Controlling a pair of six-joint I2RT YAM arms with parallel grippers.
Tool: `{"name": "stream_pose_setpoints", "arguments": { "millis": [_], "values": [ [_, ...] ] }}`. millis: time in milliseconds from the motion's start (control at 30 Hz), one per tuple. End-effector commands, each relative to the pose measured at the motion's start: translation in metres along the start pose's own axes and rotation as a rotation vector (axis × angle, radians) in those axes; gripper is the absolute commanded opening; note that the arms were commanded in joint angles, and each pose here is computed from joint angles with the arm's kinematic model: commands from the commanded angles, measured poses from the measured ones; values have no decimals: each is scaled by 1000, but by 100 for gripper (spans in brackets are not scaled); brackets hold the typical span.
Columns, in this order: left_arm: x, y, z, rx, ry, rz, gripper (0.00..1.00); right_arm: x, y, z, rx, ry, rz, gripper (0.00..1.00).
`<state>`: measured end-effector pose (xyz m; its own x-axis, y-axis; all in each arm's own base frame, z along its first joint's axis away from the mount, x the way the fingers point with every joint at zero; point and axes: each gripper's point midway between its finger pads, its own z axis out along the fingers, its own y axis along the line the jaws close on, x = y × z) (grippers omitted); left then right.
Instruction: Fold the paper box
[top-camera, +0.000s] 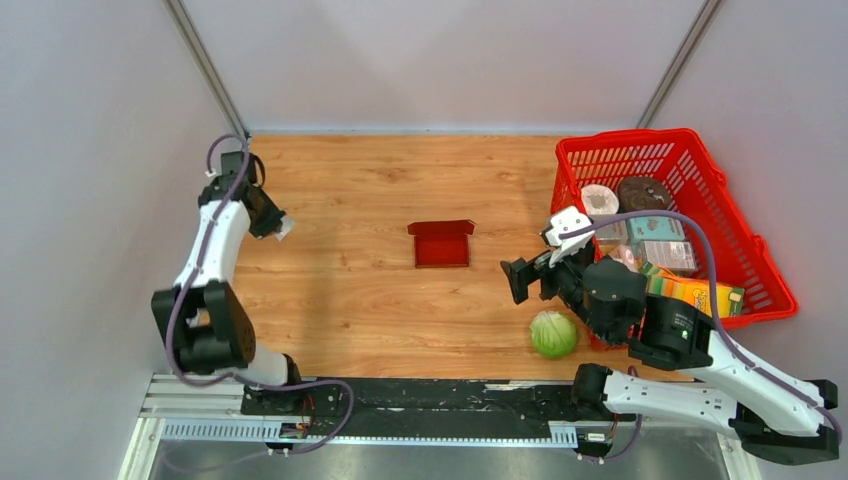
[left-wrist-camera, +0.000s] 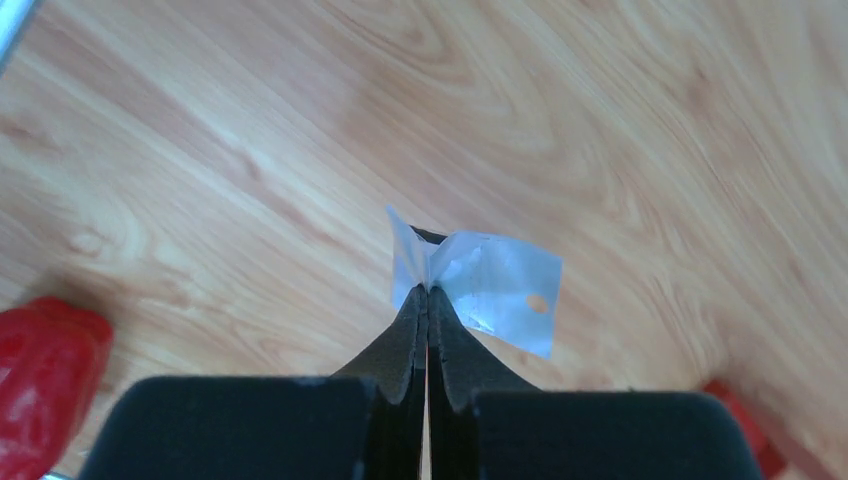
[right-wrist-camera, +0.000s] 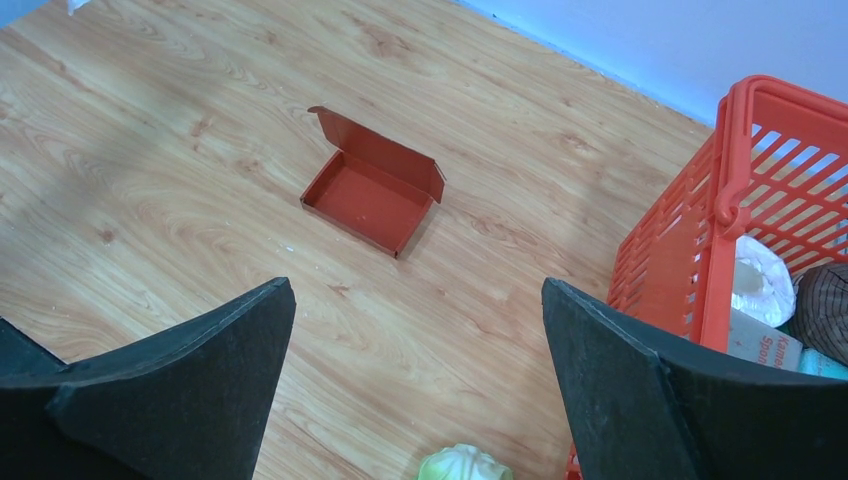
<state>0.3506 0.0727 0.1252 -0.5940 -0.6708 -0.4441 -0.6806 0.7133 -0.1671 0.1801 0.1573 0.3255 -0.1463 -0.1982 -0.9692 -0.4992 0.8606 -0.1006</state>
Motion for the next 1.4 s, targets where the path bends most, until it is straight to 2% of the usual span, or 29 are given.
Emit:
{"name": "stream_pose_setpoints", "arguments": {
  "millis": [0,67,100,167,200,233,300,333,367,433,500,633,767,1100,1167,1233,1367],
  "values": [
    [68,-57,-53,283,18,257,0,-8,3,2,-6,-21,38,100],
    [108,-72,-75,381,12,322,0,-7,4,4,2,-17,39,100],
    [135,-103,-94,503,-21,405,0,-7,4,6,6,-17,39,100],
    [168,-115,-107,603,-64,409,0,-11,0,6,30,-26,50,100],
    [172,-138,-120,704,-122,397,0,-13,-2,5,38,-38,61,100],
    [200,-151,-131,768,-98,422,0,-16,-4,4,47,-45,69,100],
    [212,-164,-131,763,-126,453,0,-20,-7,0,49,-60,85,100],
    [236,-171,-124,727,-94,524,0,-22,-9,-3,48,-66,92,100],
    [229,-187,-136,725,-137,525,0,-23,-10,-5,50,-71,106,100],
    [248,-203,-127,691,-130,601,0,-24,-15,-10,54,-81,122,100],
    [257,-228,-139,724,-142,616,0,-24,-18,-14,61,-83,141,100],
    [269,-259,-116,635,-99,625,0,-24,-28,-23,89,-89,179,100],
    [274,-267,-100,558,-91,645,0,-27,-34,-29,101,-104,205,100],
    [287,-273,-80,516,-86,687,0,-29,-40,-34,113,-114,224,100],
    [281,-272,-80,494,-108,685,18,-28,-38,-33,107,-113,227,100],
    [277,-273,-84,504,-123,689,44,-27,-36,-31,101,-105,225,100],
    [270,-263,-97,549,-146,680,54,-22,-26,-23,85,-53,194,100]
  ]
}}
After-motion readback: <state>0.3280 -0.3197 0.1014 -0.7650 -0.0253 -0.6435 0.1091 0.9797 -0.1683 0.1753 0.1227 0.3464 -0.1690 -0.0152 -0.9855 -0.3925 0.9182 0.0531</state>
